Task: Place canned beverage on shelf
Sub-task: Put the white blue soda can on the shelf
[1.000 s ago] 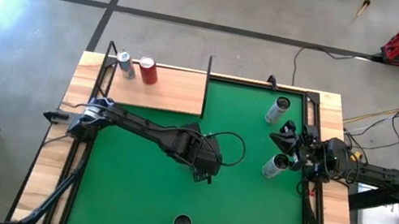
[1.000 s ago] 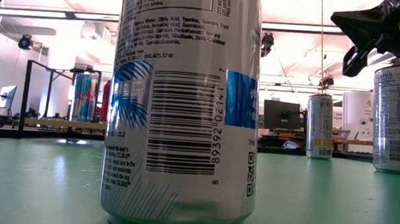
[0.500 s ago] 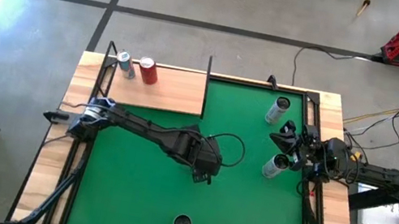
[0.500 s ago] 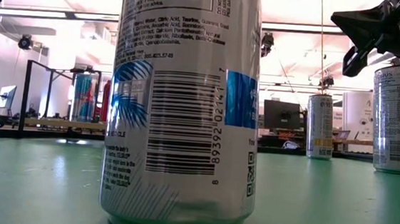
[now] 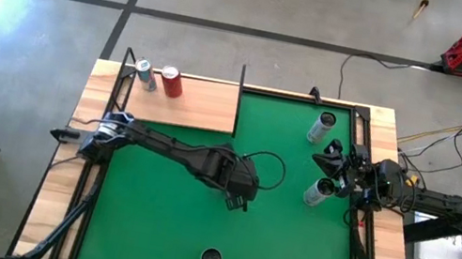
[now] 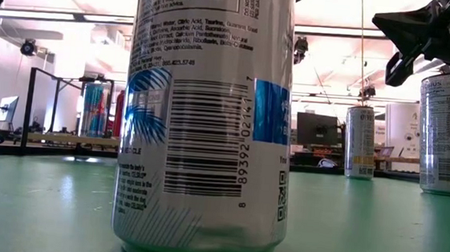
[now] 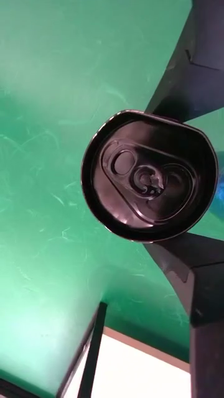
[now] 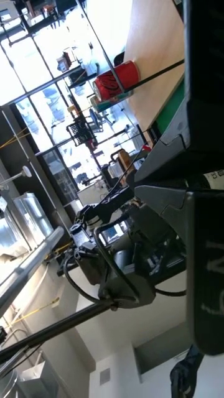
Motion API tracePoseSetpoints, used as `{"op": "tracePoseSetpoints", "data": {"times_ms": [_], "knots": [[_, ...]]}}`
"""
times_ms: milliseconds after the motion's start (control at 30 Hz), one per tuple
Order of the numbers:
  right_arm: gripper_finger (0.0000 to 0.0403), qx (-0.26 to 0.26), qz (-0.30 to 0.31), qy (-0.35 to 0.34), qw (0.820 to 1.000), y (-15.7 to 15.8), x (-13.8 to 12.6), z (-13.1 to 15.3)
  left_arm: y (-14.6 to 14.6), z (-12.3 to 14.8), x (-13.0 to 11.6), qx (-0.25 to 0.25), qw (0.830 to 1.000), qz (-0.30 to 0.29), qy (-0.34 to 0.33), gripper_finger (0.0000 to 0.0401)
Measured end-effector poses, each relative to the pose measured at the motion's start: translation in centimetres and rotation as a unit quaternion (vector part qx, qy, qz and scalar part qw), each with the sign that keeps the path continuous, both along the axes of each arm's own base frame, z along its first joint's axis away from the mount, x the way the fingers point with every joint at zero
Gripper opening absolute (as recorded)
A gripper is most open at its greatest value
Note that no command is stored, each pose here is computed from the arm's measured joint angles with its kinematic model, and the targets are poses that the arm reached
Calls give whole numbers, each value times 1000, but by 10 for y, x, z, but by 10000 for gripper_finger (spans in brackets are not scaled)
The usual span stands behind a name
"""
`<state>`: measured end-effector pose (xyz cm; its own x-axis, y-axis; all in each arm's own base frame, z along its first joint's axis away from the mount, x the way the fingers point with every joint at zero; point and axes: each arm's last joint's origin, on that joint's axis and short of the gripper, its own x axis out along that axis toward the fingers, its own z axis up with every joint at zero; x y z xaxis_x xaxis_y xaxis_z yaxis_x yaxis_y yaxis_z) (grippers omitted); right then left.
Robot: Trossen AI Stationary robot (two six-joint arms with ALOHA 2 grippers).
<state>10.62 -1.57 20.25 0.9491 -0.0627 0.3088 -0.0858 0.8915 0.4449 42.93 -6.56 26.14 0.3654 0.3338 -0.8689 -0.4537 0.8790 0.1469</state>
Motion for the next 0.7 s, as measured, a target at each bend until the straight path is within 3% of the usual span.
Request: {"op": "tracePoseSetpoints", "data": {"times_ms": [233,700], "knots": [[13,0,0,0,1000,0,0,0,23,8,-5,-6,999,49,7,235],[13,0,0,0,1000,0,0,0,98,40,-46,-53,979,195,-7,235]]}}
